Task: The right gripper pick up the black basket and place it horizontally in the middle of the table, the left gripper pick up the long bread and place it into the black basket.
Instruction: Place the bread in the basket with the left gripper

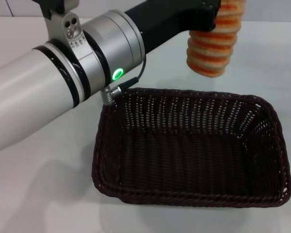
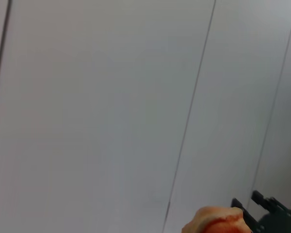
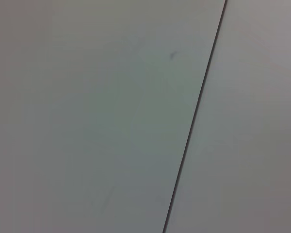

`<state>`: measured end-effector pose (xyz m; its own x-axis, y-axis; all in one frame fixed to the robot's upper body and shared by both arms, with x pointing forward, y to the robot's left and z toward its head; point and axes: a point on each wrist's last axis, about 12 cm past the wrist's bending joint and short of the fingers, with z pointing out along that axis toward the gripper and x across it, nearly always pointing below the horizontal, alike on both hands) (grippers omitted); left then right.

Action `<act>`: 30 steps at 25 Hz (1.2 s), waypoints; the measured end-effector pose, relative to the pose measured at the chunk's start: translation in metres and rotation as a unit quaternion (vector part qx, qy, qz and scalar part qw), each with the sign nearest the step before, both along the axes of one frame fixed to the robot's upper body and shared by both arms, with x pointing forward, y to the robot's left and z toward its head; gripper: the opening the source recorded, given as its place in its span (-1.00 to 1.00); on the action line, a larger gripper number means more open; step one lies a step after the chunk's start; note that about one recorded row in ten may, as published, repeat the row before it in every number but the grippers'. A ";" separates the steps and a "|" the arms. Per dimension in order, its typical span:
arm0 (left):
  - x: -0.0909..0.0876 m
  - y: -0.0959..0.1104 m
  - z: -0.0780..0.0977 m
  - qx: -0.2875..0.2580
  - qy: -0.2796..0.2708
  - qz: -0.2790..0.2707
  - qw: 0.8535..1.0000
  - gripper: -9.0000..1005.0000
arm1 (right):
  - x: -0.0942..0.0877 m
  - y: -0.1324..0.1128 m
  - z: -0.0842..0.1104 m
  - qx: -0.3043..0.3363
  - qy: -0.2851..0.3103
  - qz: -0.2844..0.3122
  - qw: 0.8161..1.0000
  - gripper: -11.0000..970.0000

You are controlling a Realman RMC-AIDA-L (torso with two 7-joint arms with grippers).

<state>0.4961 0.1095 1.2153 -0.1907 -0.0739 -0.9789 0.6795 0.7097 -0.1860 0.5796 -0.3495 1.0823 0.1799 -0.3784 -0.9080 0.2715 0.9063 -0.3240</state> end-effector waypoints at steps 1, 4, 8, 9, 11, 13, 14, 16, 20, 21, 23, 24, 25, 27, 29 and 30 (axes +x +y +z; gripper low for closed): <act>0.000 0.000 -0.001 0.001 0.002 -0.002 1.000 -0.72 | 0.000 0.000 0.000 0.000 0.000 0.000 1.000 0.22; -0.001 -0.001 -0.003 0.004 0.007 -0.004 1.000 -0.72 | 0.000 0.000 0.000 0.000 0.000 0.000 1.000 0.22; -0.001 0.000 -0.006 0.002 0.017 -0.005 1.000 -0.69 | 0.000 0.000 0.000 -0.001 0.000 0.000 1.000 0.22; -0.001 0.000 -0.006 0.002 0.017 -0.005 1.000 -0.66 | 0.000 0.000 0.000 -0.001 -0.001 0.000 1.000 0.22; -0.004 0.001 -0.009 0.003 0.027 -0.007 1.000 -0.60 | 0.000 0.000 0.000 -0.001 -0.001 0.000 1.000 0.22; -0.006 0.003 -0.010 0.005 0.034 -0.011 0.999 -0.54 | 0.000 -0.001 0.001 0.000 -0.001 -0.001 1.000 0.22; -0.006 0.003 -0.010 0.005 0.034 -0.011 0.999 -0.51 | 0.000 -0.001 0.001 0.000 -0.001 -0.001 1.000 0.22; -0.009 0.003 -0.011 0.008 0.041 -0.016 0.999 -0.45 | 0.000 -0.003 0.001 0.003 -0.002 -0.007 1.000 0.22; -0.014 0.002 -0.013 0.014 0.041 -0.022 0.999 -0.26 | 0.000 -0.006 0.001 0.006 -0.003 -0.014 1.000 0.22; -0.014 0.002 -0.013 0.015 0.041 -0.022 0.999 -0.19 | 0.000 -0.007 0.002 0.006 -0.003 -0.015 1.000 0.22; -0.014 0.001 -0.013 0.015 0.039 -0.022 0.999 -0.06 | 0.000 -0.007 0.002 0.005 -0.004 -0.016 1.000 0.22; -0.014 0.001 -0.013 0.015 0.039 -0.022 0.999 0.01 | 0.000 -0.007 0.002 0.005 -0.004 -0.016 1.000 0.22; -0.013 0.001 -0.013 0.015 0.036 -0.020 0.999 0.07 | 0.000 -0.007 0.003 0.005 -0.006 -0.015 1.000 0.22; -0.012 0.002 -0.012 0.015 0.033 -0.018 0.999 0.08 | 0.001 -0.007 0.003 0.005 -0.006 -0.015 1.000 0.22; -0.009 0.003 -0.012 0.015 0.024 -0.010 1.000 0.09 | 0.000 -0.007 0.003 0.005 -0.007 -0.015 1.000 0.22; -0.008 0.005 -0.012 0.016 0.020 -0.005 1.000 0.10 | 0.000 -0.007 0.003 0.005 -0.008 -0.015 1.000 0.22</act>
<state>0.4884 0.1140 1.2030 -0.2297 -0.0413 -0.9724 0.6787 0.7093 -0.1904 0.5798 -0.3565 1.0856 0.1825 -0.3744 -0.9091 0.3036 0.9009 -0.3100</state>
